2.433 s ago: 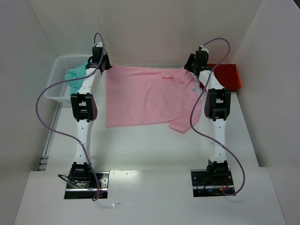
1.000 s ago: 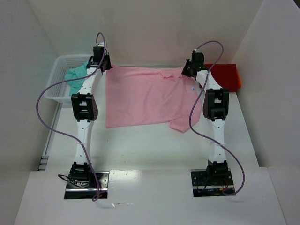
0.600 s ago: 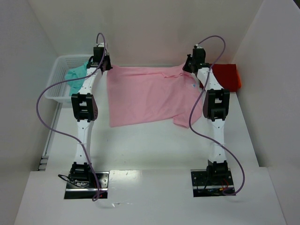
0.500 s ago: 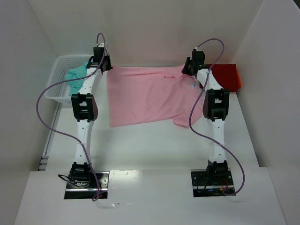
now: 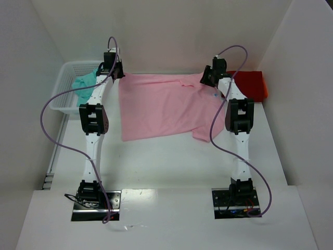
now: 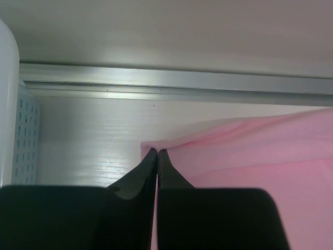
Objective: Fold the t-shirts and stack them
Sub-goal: Grap the side of the flattened tshirt furthest away from the robot with both arms
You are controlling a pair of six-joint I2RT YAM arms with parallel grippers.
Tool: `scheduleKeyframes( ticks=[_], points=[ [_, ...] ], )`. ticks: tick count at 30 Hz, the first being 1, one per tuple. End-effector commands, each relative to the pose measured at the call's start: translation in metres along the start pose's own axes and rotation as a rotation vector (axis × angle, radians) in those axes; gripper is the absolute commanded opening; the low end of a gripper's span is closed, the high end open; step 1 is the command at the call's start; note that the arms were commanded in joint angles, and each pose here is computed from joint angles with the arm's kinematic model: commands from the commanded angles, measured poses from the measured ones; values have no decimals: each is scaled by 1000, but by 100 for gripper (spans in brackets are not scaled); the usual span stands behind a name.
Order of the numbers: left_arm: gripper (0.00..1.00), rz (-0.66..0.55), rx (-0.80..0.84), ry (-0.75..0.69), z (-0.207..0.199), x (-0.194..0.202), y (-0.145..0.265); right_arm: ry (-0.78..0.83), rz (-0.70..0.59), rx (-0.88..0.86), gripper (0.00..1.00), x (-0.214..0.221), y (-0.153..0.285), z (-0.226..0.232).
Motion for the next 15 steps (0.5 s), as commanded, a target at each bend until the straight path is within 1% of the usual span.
scheduleKeyframes(
  ticks=[1,3,7,8,9,10,11,13,15],
  points=[
    [0,-66,16,-24,-2,-25,10,9,9,-9,48,5,-9,-3],
    [0,-66,16,-24,-2,-25,10,6,31,15,50,13,-11,-9],
    [0,-66,16,-24,-2,-25,10,4,43,33,50,20,-13,-14],
    [0,-66,16,-24,-2,-25,10,5,34,27,48,18,-13,-13],
    [0,-66,16,-24,-2,-25,10,5,38,19,34,18,-13,-12],
    [0,-66,16,-24,-2,-25,10,5,39,19,34,18,-13,-12],
    [0,-66,16,-24,-2,-25,10,-4,38,19,24,19,-15,-13],
    [0,-75,15,-24,-1,-29,13,-3,28,13,15,15,-14,-10],
    [0,-84,15,-24,-1,-33,15,-1,11,3,9,7,-10,-5]
  ],
)
Point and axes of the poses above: each gripper's point midway between its finger pads, its own y axis back along the fingers, its own z axis along the line the jaws close on, x = y × z, the point moved 5 cm from there along y, back along the fingers, and after that the axes turned 9 degrees about -y, right-handed, at the moved point
